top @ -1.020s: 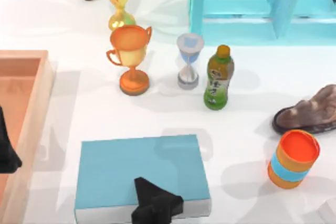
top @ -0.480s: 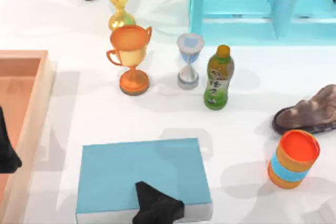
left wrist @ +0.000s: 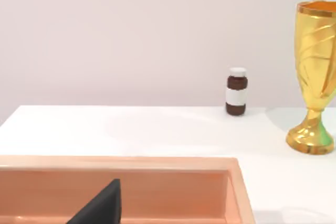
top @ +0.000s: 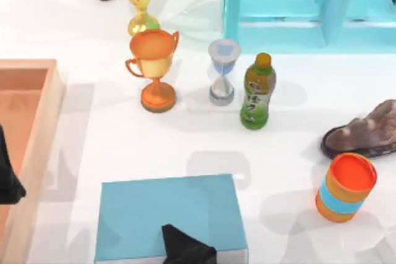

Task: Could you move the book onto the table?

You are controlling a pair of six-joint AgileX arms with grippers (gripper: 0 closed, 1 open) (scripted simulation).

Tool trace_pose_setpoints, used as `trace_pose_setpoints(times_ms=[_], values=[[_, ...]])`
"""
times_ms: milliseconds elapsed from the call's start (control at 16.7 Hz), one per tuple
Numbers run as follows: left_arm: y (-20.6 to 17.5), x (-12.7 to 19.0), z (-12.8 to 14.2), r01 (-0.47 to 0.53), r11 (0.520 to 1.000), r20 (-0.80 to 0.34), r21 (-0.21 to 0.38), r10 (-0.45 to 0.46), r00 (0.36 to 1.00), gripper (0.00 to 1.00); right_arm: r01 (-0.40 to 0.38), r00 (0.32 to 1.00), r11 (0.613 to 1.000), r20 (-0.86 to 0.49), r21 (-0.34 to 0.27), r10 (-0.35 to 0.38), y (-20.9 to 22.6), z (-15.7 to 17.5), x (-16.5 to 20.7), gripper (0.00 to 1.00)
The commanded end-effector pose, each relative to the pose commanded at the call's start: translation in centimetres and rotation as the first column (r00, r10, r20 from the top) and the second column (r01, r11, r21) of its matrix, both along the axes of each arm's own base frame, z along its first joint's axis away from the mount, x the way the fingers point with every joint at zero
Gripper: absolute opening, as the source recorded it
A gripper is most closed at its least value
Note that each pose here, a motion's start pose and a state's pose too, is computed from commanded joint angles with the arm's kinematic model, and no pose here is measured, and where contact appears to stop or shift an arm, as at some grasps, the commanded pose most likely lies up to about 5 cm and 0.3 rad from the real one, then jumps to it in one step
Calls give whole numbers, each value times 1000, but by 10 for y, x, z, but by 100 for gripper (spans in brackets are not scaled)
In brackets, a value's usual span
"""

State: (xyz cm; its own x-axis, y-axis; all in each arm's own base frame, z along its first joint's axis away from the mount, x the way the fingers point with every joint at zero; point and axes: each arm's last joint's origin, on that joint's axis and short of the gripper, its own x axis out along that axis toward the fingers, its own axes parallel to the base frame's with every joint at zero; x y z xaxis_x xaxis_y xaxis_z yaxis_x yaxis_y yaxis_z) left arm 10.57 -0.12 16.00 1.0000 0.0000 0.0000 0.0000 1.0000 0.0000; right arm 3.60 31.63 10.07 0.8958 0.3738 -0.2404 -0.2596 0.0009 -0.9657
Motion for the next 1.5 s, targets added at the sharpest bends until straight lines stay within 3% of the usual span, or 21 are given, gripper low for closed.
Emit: trace_pose_setpoints(times_ms=[120, 900, 1500], values=[[0, 0, 0, 0, 1000, 0, 0, 0, 1000, 100, 0, 1000, 1000, 0, 0, 0, 0, 0, 0, 0], [0, 0, 0, 0, 1000, 0, 0, 0, 1000, 100, 0, 1000, 1000, 0, 0, 0, 0, 0, 0, 98], [0, 0, 0, 0, 1000, 0, 0, 0, 1000, 100, -1, 1000, 1000, -1, -2, 1, 0, -1, 0, 100]])
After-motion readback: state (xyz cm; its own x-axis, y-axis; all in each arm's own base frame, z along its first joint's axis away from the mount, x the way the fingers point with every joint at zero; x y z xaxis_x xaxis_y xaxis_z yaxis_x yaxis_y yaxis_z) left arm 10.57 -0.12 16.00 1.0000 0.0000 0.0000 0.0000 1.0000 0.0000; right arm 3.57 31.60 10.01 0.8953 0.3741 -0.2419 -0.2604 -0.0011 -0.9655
